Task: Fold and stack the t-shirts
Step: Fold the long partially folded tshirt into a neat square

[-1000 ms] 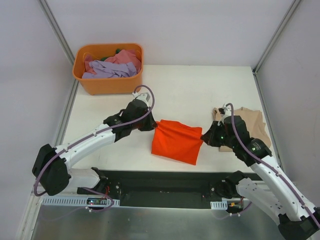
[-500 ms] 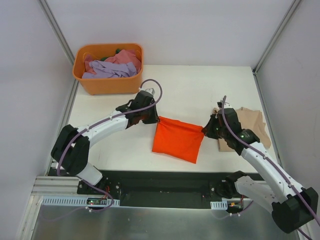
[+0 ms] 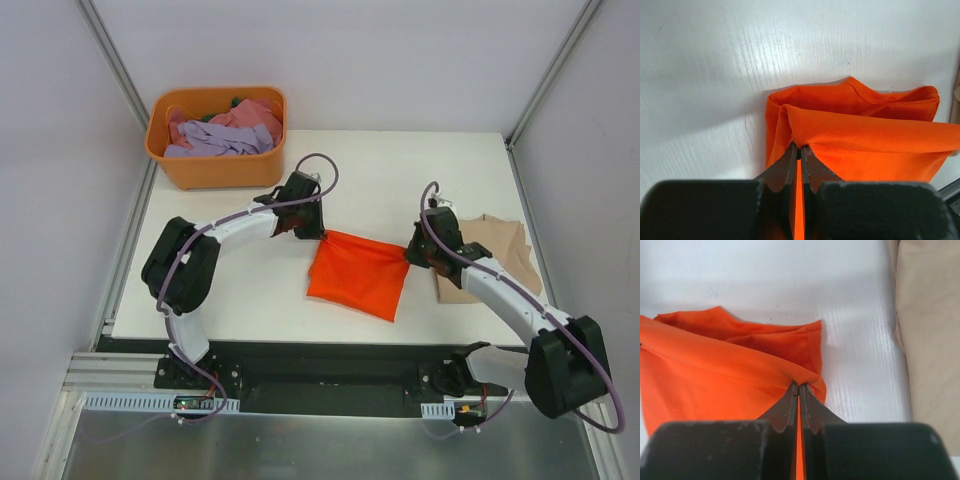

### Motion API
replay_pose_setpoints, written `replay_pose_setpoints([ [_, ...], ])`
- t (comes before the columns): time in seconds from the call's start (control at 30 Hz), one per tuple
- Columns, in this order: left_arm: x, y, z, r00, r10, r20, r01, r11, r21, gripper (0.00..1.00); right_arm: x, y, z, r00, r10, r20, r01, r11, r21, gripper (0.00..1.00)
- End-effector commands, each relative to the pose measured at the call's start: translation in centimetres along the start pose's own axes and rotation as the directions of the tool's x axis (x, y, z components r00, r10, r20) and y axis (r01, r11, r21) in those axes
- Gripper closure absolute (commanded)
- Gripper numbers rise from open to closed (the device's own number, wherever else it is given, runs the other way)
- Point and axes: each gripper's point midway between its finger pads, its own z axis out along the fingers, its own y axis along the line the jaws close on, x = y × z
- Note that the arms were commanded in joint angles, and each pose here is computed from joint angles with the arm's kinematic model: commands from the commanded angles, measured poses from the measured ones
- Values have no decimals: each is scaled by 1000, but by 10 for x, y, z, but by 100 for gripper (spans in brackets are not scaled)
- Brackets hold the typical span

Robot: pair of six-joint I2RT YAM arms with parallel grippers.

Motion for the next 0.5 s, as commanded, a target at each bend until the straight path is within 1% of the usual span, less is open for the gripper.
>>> replay_pose_setpoints([
  [0.0,-12,5,13,1000,5,-14,-5,1000,3,99,-23,-6,24,997,-5,76,1,998,55,98],
  [0.03,-13,8,16,1000,-2,-13,2,1000,-8,98,-25,-7,29,997,-14,75,9,998,65,98],
  [0.07,-15,12,18,1000,-5,-7,4,1000,-24,94,-25,-8,33,997,-16,69,11,997,77,97],
  [0.1,-17,15,20,1000,-5,-2,5,999,-42,88,-26,-8,38,998,-18,62,13,996,84,95],
  [0.13,-20,16,20,1000,5,6,-5,999,-50,86,-24,-10,43,998,-26,51,21,995,94,92],
  [0.17,-23,20,21,1000,14,17,-13,998,-66,82,-26,-9,45,998,-34,43,30,995,96,88],
  [0.2,-27,22,21,999,20,26,-18,997,-80,74,-26,-8,48,999,-37,31,34,995,91,81],
  [0.23,-31,23,20,999,23,27,-21,997,-79,66,-26,-6,49,999,-40,15,38,995,89,73],
  [0.27,-34,23,18,999,25,28,-23,997,-72,61,-25,-3,49,999,-43,0,43,996,81,69],
  [0.3,-37,21,15,999,25,37,-23,997,-67,55,-26,0,49,999,-42,-5,42,997,66,62],
  [0.33,-39,18,9,998,31,45,-29,998,-59,46,-27,5,46,999,-38,-6,38,998,45,53],
  [0.37,-41,14,3,998,32,56,-29,998,-47,35,-29,8,42,999,-39,-2,39,999,28,44],
  [0.4,-42,10,-5,997,29,65,-27,999,-33,17,-32,10,36,999,-37,12,37,999,13,38],
  [0.43,-43,7,-12,997,30,73,-28,999,-20,1,-34,12,29,999,-36,24,36,999,-3,29],
  [0.47,-42,3,-21,996,28,81,-28,1000,-4,1,-34,12,21,999,-30,34,30,1000,-7,20],
])
